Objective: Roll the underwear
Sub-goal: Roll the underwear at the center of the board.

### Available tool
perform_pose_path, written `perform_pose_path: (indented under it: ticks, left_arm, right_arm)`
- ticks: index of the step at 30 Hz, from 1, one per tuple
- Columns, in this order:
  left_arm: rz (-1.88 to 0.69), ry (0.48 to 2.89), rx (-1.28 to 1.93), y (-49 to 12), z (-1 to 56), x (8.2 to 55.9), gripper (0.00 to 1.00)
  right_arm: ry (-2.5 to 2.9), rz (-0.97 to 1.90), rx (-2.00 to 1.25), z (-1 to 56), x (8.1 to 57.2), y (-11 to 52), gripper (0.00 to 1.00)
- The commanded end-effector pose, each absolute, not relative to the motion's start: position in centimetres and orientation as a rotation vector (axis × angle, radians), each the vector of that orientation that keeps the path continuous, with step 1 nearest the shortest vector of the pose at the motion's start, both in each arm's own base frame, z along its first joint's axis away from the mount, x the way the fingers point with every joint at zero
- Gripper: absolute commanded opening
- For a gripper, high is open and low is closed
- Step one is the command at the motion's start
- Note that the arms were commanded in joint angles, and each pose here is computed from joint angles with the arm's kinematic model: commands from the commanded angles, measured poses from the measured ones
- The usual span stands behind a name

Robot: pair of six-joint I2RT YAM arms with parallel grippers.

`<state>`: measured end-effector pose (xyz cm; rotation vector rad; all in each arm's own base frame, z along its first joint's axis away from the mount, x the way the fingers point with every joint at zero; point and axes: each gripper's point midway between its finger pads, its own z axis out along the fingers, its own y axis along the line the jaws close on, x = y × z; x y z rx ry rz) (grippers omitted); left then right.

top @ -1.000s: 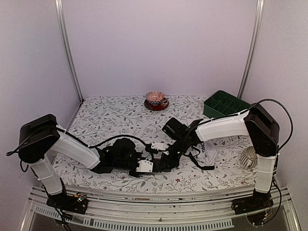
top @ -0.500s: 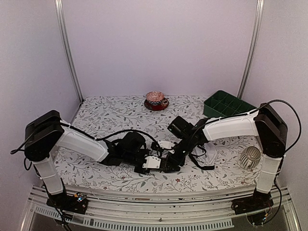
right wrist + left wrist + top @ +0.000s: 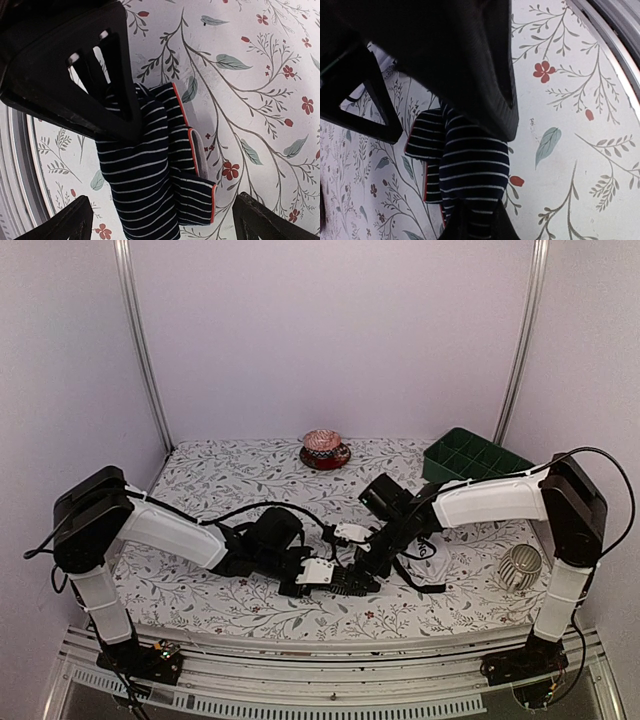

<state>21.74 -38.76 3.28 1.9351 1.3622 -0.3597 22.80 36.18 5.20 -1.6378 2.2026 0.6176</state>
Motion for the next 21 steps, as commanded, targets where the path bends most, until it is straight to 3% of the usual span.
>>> perform_pose_path:
  ticks: [1,10,21]
  left_arm:
    - [-0.34,1.542,2.031,-35.6,-0.9,21.0,0.0]
    - [-0.359,1.547,2.036,-35.7,-1.0,20.8,0.0]
    - [-0.364,1.566,2.027,-35.8,-1.0,21.0,0.0]
  right_arm:
    - [2.136,0.742,-1.667,5.5,22.3,37.7,1.0]
    - [2.154,0.776,-1.701,3.6,22.6,38.7,0.97]
    - [2.187,0.716,-1.724,3.2,22.7,38.0,0.48]
